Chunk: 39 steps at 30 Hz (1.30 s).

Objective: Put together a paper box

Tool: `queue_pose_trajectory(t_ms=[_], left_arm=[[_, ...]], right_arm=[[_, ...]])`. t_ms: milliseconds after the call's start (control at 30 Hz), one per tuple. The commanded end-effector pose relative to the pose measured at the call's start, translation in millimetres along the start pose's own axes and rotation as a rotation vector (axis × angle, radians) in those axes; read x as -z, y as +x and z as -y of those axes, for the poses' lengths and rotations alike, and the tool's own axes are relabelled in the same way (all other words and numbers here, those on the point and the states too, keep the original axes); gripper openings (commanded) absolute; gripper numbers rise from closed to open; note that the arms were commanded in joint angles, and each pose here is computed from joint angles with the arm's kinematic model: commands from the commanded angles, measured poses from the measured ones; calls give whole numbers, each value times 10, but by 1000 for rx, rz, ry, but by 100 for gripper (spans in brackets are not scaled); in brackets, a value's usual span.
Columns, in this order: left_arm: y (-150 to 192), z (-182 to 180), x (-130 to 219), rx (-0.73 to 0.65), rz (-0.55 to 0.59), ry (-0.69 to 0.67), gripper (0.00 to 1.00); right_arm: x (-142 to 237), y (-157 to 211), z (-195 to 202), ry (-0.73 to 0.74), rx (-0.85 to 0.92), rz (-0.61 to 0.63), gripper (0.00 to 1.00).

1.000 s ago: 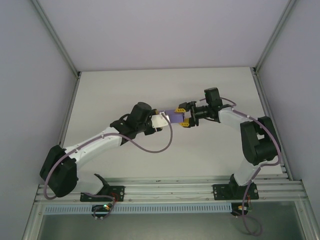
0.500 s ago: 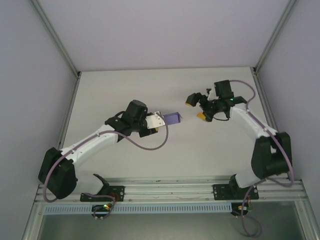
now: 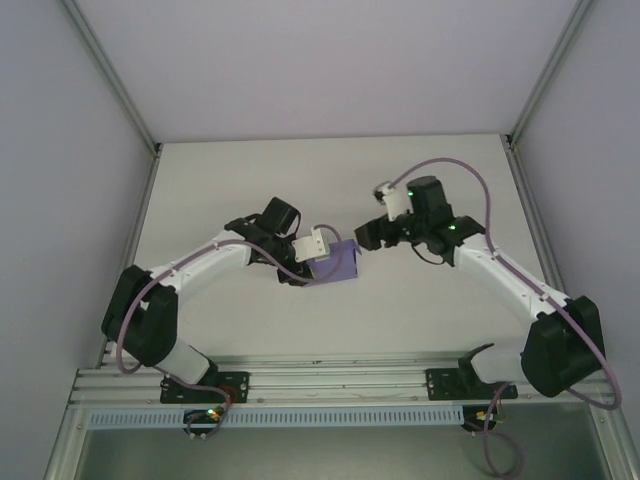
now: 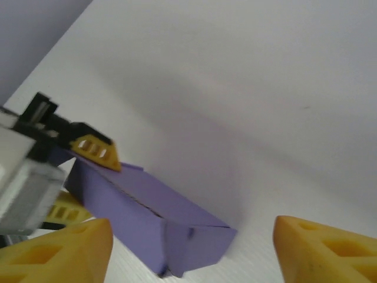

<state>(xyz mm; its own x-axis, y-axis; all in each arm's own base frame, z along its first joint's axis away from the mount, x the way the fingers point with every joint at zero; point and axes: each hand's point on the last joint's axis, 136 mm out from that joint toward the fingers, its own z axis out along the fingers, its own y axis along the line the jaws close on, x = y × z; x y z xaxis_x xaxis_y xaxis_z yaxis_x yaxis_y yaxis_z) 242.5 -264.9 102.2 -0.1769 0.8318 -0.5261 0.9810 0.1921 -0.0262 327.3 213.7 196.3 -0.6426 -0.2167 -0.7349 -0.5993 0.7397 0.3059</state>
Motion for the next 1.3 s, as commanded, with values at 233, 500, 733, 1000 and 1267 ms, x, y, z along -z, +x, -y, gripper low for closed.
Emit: queue_pose_trajectory(t_ms=[233,500,733,1000,1267], left_arm=[[-68,-68,17,75,-17,43,48],[-11,-26,-34,72,-29,67,47],[2,-37,-89,86,-35,72,47],[-9,-52,-76,81,-32,62,47],[-45,-114,-63,90,-17,28,47]], right_arm=[[-297,300,21,168,117,-182,54],[-319,185,190,279,78,-145,48],[-455,227,20,179,49,-180,40],[-518,326,50,201,22,-229,25],[-578,343,-76,153,-80,-262,0]])
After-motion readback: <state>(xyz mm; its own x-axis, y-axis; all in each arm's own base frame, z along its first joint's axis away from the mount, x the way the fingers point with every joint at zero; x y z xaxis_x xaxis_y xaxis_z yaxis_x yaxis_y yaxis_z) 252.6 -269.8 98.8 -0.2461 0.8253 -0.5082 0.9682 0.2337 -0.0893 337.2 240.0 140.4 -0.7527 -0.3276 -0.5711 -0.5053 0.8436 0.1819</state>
